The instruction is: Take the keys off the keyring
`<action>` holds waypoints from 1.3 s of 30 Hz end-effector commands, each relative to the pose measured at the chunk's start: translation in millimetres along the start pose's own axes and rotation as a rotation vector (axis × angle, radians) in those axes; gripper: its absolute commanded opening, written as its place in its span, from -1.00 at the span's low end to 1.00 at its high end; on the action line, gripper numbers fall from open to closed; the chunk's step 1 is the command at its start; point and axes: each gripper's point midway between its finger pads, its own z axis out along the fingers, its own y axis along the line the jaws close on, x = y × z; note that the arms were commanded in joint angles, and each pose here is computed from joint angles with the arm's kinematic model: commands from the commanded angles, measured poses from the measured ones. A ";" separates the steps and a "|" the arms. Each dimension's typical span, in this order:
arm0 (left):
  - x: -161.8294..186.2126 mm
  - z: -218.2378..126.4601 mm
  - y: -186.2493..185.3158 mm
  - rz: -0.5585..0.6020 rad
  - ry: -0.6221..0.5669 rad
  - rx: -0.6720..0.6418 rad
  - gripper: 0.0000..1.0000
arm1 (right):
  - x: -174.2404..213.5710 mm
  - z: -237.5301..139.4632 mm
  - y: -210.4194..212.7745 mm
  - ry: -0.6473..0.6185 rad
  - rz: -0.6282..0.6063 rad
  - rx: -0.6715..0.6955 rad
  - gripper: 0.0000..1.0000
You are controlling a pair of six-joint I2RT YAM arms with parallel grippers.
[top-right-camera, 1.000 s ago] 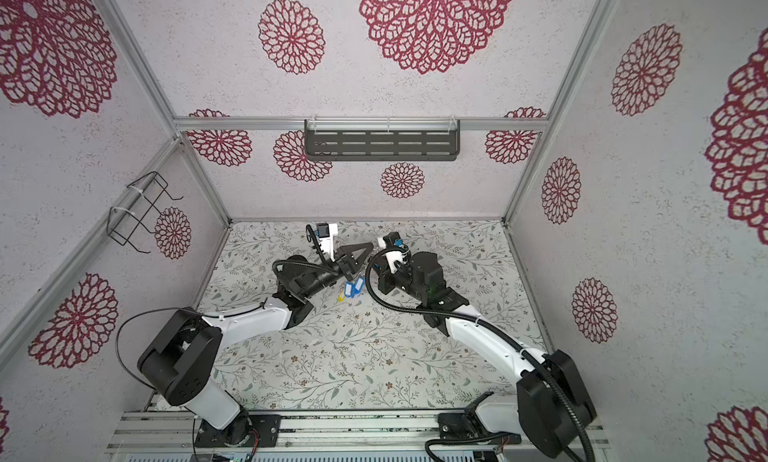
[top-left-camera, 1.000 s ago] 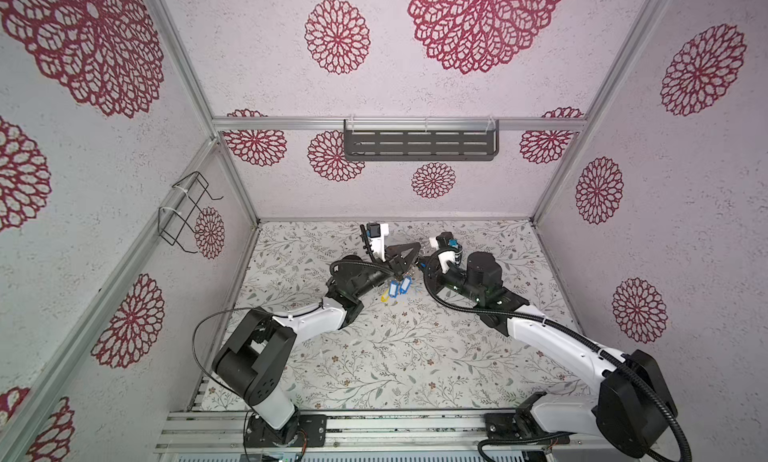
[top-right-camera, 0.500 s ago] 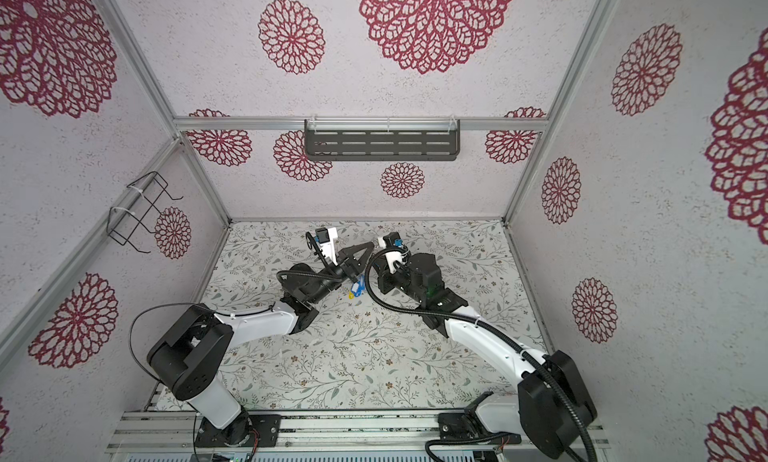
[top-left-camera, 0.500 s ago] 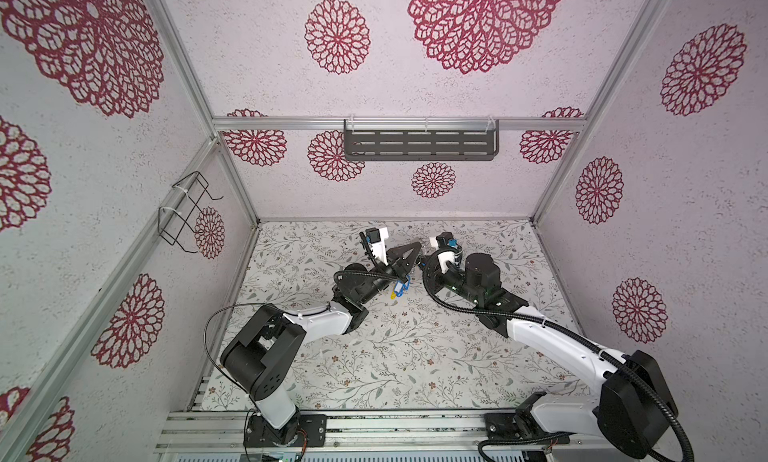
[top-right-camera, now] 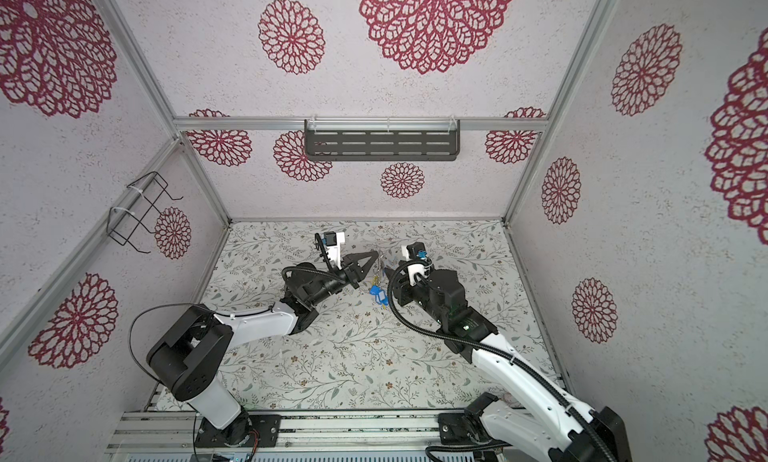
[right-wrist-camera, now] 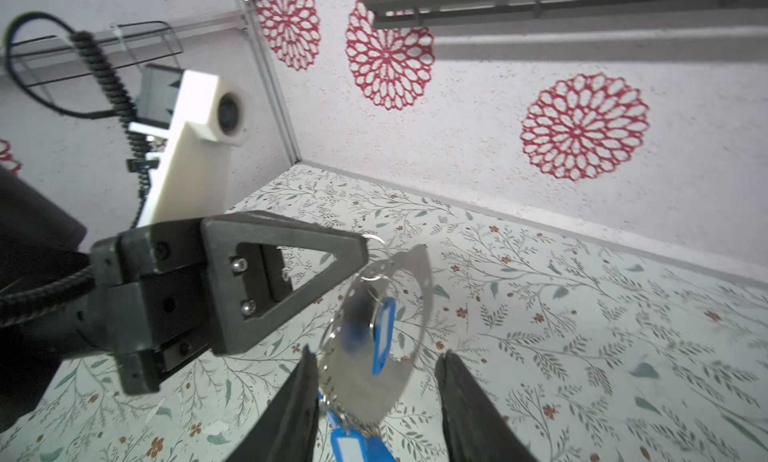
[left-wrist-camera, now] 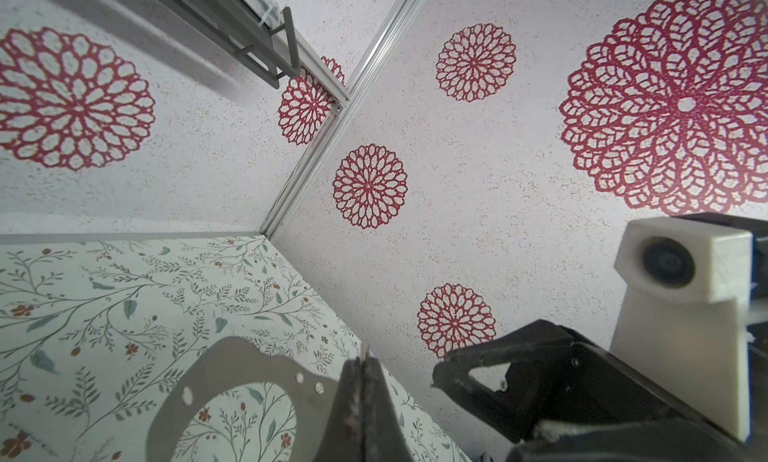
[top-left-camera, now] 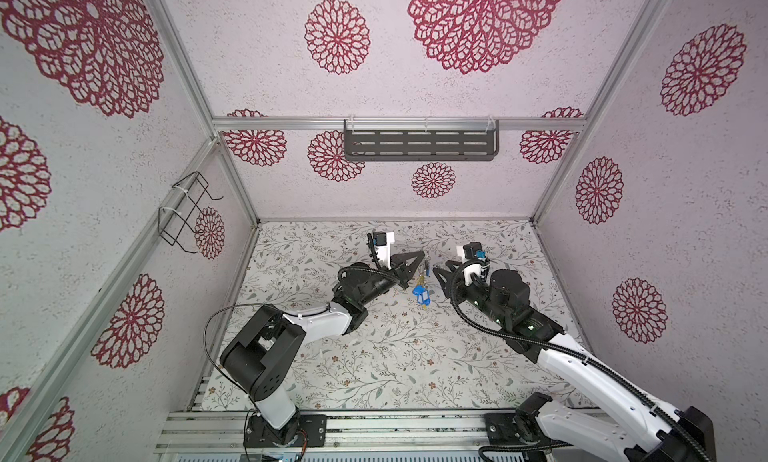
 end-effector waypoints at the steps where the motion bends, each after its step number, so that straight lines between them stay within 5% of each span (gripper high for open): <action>1: -5.4 1.3 -13.7 -0.046 0.001 0.042 -1.00 | 15.5 -10.4 -40.7 0.055 0.147 0.195 0.00; 9: -4.1 6.9 -13.5 -0.064 0.013 0.052 -1.00 | 31.3 -5.8 -60.9 0.070 0.364 0.212 0.09; 13: -9.1 9.8 -12.4 -0.061 0.009 0.041 -1.00 | 52.0 9.3 -70.0 0.175 0.488 0.235 0.17; 23: -11.2 19.3 4.2 -0.040 -0.034 -0.054 -1.00 | 123.9 2.2 -112.0 0.522 0.363 0.521 0.45; 32: -8.3 32.1 10.2 -0.044 0.104 -0.096 -1.00 | 164.4 -1.3 -126.1 0.515 0.503 0.637 0.36; 37: -13.9 36.3 0.0 -0.070 0.119 -0.064 -1.00 | 152.7 1.0 -144.5 0.507 0.388 0.727 0.45; 39: -8.9 37.4 -7.5 -0.069 0.155 -0.026 -1.00 | 141.1 6.7 -136.6 0.491 0.362 0.659 0.45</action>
